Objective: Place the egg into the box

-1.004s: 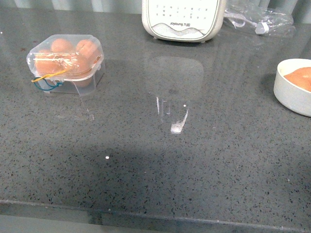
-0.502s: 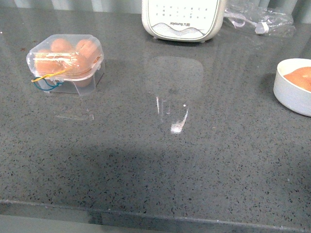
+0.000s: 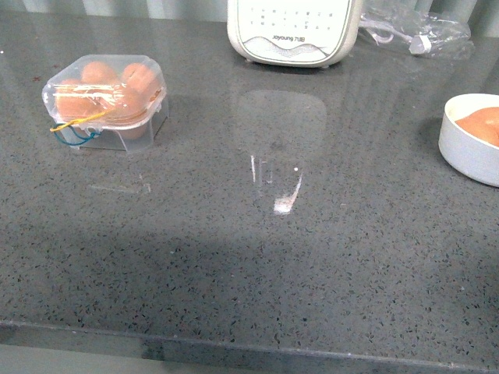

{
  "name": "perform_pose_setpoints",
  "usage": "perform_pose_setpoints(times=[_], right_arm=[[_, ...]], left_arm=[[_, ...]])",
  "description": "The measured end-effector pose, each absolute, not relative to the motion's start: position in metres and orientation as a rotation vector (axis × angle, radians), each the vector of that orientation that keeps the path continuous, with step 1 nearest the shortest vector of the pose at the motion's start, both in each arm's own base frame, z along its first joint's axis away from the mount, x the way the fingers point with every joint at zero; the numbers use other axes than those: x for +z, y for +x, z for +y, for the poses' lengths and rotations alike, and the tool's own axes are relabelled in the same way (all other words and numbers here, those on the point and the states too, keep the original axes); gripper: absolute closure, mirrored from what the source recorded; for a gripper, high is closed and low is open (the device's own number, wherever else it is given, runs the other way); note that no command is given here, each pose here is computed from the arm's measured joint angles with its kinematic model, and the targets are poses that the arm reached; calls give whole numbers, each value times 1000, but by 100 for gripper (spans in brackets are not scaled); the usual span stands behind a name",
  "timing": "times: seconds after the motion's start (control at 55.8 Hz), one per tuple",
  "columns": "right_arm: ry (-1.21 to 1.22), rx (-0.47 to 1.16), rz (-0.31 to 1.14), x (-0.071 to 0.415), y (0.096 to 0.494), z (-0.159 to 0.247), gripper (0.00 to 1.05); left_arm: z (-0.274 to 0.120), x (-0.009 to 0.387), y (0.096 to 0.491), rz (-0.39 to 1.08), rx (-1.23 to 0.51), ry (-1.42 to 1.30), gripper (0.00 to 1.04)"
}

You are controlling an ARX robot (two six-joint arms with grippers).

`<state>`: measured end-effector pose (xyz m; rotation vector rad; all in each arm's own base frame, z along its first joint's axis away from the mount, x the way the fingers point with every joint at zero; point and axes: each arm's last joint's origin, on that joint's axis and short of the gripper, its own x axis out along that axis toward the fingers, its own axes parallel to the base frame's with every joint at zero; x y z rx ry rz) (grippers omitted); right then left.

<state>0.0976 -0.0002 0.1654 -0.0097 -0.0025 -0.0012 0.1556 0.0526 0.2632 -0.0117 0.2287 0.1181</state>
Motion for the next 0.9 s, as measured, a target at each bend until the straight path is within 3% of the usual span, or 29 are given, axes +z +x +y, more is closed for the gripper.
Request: perform_pose_setpoints(times=[0.09, 0.197, 0.358, 0.466, 0.574, 0.896], right_arm=[[-10, -1, -2, 165, 98, 0, 7], [-10, -1, -2, 165, 98, 0, 7], [-10, -1, -2, 165, 98, 0, 7], [-10, -1, -2, 165, 98, 0, 7], [-10, -1, -2, 165, 98, 0, 7], [-10, -1, -2, 165, 98, 0, 7]], left_arm=[[52, 262, 156, 186, 78, -15, 11], [44, 249, 151, 30, 18, 11, 29], [32, 231, 142, 1, 10, 11, 54], [25, 218, 137, 8, 11, 4, 73], [17, 205, 130, 4, 9, 1, 100], [1, 187, 120, 1, 6, -2, 101]])
